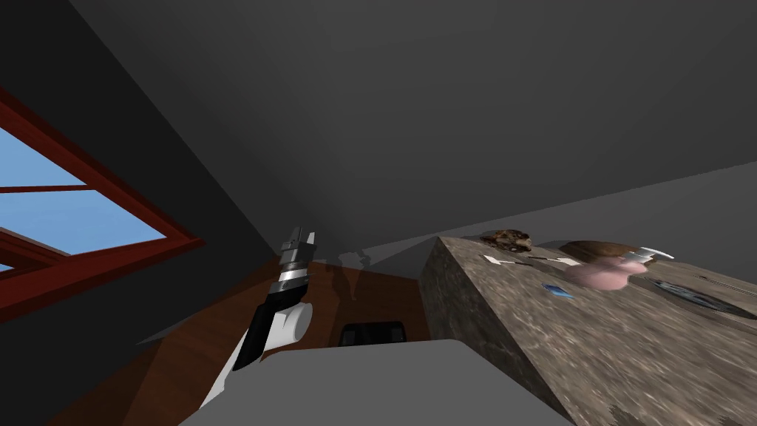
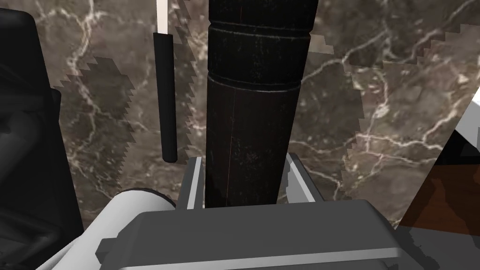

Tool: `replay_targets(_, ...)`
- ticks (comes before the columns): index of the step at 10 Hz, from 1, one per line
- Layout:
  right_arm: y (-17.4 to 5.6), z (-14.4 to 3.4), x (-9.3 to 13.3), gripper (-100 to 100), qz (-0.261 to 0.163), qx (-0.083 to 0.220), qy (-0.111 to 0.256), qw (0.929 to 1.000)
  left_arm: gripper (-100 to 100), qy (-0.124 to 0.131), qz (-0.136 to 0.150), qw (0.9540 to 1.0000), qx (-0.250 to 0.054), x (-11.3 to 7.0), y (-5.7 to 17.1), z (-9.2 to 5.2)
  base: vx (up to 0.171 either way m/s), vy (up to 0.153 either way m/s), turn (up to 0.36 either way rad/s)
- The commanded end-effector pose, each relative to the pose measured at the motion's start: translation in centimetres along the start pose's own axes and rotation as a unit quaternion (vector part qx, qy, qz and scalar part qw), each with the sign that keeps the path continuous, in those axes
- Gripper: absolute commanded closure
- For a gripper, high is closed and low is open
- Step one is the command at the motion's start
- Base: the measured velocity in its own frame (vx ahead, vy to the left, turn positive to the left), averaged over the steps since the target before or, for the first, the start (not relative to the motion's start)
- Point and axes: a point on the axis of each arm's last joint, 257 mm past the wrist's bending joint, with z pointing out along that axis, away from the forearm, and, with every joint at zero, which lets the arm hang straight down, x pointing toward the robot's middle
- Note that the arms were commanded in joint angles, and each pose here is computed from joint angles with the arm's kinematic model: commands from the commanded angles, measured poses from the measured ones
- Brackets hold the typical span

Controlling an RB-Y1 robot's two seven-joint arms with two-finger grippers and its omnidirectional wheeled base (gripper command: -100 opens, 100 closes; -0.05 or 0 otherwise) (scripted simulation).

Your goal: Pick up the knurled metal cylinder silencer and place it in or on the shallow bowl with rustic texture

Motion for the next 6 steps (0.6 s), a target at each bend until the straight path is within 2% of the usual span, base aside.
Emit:
replay_targets(1, -0.2, -0.5, -0.1, 100, -0.002, -0.001, 0.001, 1.0000, 0, 0.000, 0.000, 1.0000, 0.000, 0.0, 0.0, 0.0, -0.093, 0.048, -0.015)
replay_targets(6, -1.9, -3.0, -0.9, 100, -0.012, -0.003, -0.005, 0.9999, 0, 0.000, 0.000, 1.0000, 0.000, 0.0, 0.0, 0.0, -0.108, 0.066, -0.022)
